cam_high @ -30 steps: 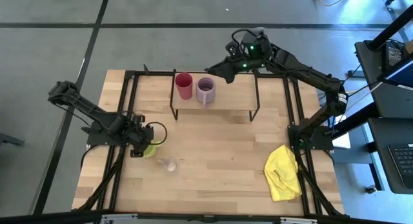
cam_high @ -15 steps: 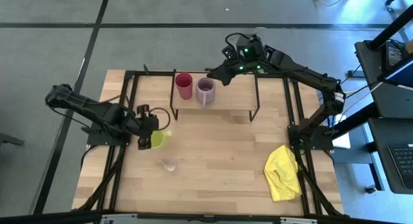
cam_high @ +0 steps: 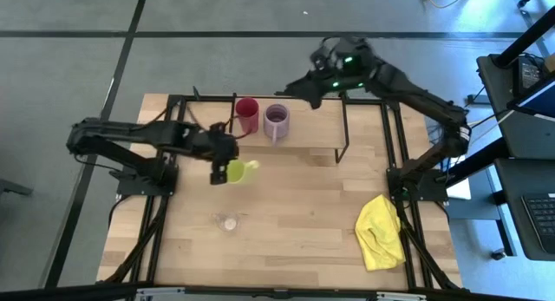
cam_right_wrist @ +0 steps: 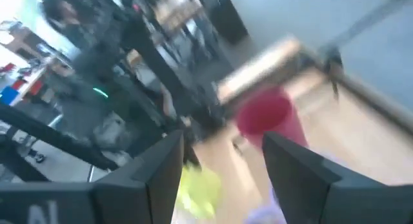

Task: Stack small to large cups/mugs on shelf
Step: Put the yellow mug on the shelf

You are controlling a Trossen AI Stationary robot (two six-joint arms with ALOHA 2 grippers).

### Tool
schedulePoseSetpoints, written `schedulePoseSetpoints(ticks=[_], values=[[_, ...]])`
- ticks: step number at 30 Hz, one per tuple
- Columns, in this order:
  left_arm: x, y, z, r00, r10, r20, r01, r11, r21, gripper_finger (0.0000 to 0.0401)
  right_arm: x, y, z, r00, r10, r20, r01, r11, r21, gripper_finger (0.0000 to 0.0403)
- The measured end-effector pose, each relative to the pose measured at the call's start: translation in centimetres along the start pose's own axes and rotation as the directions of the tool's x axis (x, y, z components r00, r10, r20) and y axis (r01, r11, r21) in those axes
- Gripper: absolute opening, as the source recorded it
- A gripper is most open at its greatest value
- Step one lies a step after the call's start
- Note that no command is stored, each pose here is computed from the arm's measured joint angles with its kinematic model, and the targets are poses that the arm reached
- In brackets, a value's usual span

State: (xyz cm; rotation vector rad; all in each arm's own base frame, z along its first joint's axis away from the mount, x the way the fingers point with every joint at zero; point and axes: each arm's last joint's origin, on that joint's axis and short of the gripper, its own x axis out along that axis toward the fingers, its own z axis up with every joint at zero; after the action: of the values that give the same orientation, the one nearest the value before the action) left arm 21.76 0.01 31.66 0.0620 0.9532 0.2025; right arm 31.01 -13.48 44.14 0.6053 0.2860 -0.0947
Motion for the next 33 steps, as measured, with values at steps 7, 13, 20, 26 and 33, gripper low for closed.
schedulePoseSetpoints(ticks=[7,13,20,26,33], values=[[3.1,-0.4,3.8,0.997,-0.035,-0.062,0.041,0.994,0.097,0.0003,-5.5,4.8,1.8,0.986,-0.095,0.137,0.122,0.971,-0.203,0.0213],[5.0,-2.9,5.9,0.993,-0.069,-0.095,0.09,0.968,0.236,0.0002,-8.2,7.1,-0.1,0.954,-0.286,0.092,0.298,0.935,-0.19,0.0213],[6.6,-4.6,6.9,0.985,-0.127,-0.117,0.165,0.89,0.425,0.0002,-8.4,8.8,-2.0,0.932,-0.358,0.05,0.357,0.933,0.034,0.0213],[7.9,-6.8,7.8,0.973,-0.224,-0.049,0.212,0.794,0.57,0.0002,-8.8,9.5,-5.3,0.856,-0.498,-0.135,0.516,0.839,0.174,0.0213],[10.6,-8.8,7.3,0.968,-0.224,-0.115,0.244,0.723,0.647,0.0002,-9.6,11.4,-8.4,0.803,-0.523,-0.285,0.583,0.789,0.194,0.0213]])
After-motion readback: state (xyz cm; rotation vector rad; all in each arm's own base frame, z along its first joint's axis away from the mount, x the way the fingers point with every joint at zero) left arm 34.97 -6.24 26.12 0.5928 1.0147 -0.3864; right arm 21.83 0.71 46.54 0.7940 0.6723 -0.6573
